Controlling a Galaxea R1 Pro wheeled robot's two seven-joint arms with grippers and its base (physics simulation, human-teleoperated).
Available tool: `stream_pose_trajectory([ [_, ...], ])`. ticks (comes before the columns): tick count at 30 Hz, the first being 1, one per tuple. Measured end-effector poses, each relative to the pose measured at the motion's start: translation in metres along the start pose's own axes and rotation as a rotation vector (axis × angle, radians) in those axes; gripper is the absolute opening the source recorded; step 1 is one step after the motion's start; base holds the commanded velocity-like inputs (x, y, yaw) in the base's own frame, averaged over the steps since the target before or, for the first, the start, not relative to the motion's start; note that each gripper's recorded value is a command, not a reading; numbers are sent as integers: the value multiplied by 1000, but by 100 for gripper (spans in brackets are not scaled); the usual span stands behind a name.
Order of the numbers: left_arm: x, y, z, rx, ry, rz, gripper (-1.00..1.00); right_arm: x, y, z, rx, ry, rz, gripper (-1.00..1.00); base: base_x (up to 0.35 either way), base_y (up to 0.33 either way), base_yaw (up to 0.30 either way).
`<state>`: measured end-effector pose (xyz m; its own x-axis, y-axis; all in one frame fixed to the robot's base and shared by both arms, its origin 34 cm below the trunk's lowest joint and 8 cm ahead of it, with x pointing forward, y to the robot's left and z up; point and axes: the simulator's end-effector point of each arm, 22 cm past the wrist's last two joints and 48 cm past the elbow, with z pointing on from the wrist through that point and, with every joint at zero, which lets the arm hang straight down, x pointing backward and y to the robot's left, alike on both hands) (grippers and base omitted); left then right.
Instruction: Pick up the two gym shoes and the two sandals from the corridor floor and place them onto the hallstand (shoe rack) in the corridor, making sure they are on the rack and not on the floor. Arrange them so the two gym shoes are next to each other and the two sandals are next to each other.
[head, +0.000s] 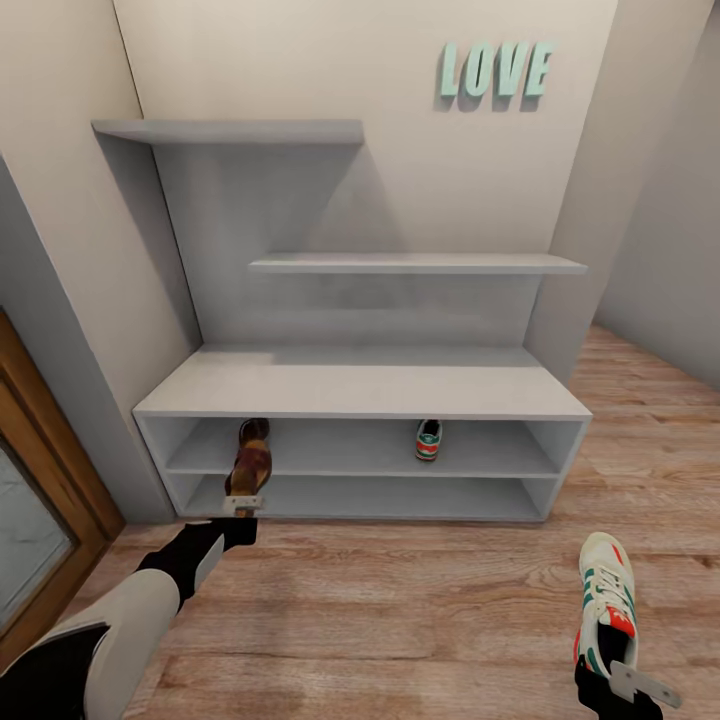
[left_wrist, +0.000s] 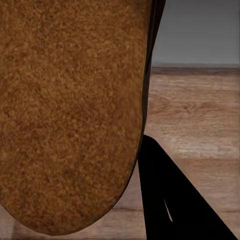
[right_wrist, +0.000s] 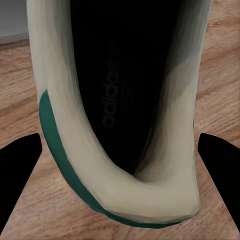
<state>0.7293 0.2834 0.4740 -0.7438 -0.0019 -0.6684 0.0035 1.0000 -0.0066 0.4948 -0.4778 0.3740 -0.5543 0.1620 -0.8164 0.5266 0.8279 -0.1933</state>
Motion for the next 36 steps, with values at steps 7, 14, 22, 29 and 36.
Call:
stream_pose_trajectory([
  [7, 29, 1, -2, -4, 137, -14, -100, -1, -1, 0, 3, -1, 3, -100, 0, 0, -195],
  [14, 32, 7, -2, -10, 139, -14, -100, -1, -1, 0, 4, -1, 4, -100, 0, 0, -246],
  [22, 18, 17, -4, -25, 101, -17, -100, -1, 0, 0, 2, -3, 4, -100, 0, 0, -33],
  [29, 21, 21, 4, -34, 77, -19, -100, 14, 1, 7, 3, -1, 2, -100, 0, 0, -1],
  [36, 38, 22, 16, -36, 86, -19, -100, 33, 1, 13, 4, 8, -3, -100, 0, 0, 0],
])
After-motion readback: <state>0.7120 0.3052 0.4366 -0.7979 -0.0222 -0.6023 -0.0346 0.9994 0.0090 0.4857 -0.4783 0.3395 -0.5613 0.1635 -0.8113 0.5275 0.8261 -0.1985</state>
